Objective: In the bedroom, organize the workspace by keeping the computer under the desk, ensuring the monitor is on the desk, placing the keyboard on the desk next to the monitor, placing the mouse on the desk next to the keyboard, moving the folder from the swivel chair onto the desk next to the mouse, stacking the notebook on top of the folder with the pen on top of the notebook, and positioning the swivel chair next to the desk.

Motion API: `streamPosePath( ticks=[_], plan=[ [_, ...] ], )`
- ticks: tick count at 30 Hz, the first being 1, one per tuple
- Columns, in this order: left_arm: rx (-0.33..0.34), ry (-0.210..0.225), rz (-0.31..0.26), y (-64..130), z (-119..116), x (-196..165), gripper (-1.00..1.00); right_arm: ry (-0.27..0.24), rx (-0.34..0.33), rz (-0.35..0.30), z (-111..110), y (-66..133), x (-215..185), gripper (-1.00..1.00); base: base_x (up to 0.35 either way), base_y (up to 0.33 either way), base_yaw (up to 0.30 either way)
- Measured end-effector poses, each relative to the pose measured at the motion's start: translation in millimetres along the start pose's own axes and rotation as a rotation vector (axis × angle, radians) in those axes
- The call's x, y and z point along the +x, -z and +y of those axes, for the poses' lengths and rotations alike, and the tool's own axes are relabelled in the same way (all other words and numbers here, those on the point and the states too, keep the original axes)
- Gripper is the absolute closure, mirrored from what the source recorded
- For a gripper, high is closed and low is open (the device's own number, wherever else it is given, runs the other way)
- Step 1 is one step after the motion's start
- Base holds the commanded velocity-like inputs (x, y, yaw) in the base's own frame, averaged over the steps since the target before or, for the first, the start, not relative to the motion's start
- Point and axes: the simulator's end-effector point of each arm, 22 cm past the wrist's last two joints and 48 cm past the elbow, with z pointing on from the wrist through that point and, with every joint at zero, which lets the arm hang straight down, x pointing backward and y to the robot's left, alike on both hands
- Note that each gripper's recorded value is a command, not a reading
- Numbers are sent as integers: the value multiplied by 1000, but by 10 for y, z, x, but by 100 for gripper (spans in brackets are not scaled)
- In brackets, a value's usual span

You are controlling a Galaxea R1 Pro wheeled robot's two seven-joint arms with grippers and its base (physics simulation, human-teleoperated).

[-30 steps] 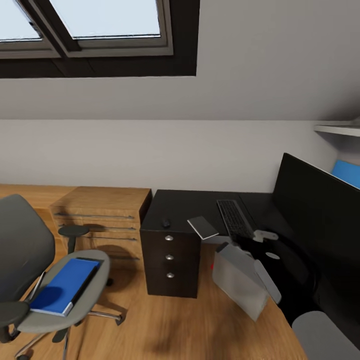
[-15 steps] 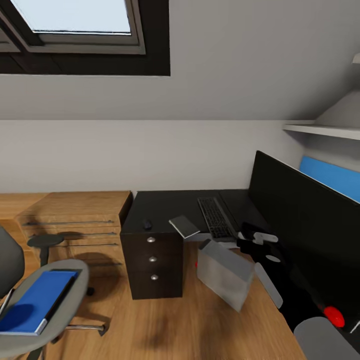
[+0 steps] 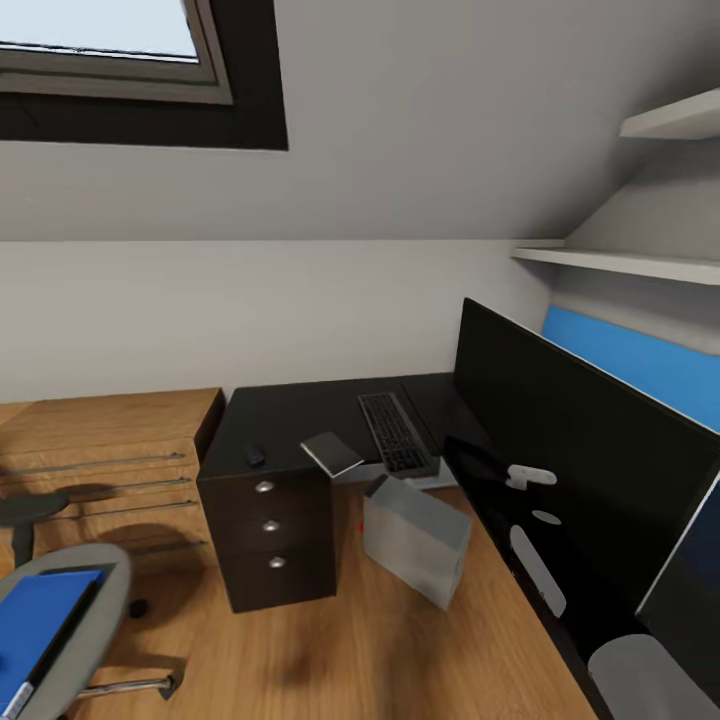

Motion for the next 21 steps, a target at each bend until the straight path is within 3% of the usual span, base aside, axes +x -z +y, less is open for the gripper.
streamPosePath(
  ticks=[6, 13, 21],
  plan=[
    [0, 0, 0, -1, -1, -1, -100, -1, -1, 1, 9, -2, 5, -100, -49, 0, -184],
    [0, 0, 0, -2, 1, 0, -100, 1, -5, 4, 31, 0, 32, -100, -257, 0, -29],
    [-1, -1, -2, -1, 9, -6, -100, 1, -7, 4, 42, 7, 40, -100, -64, 0, -3]
  ],
)
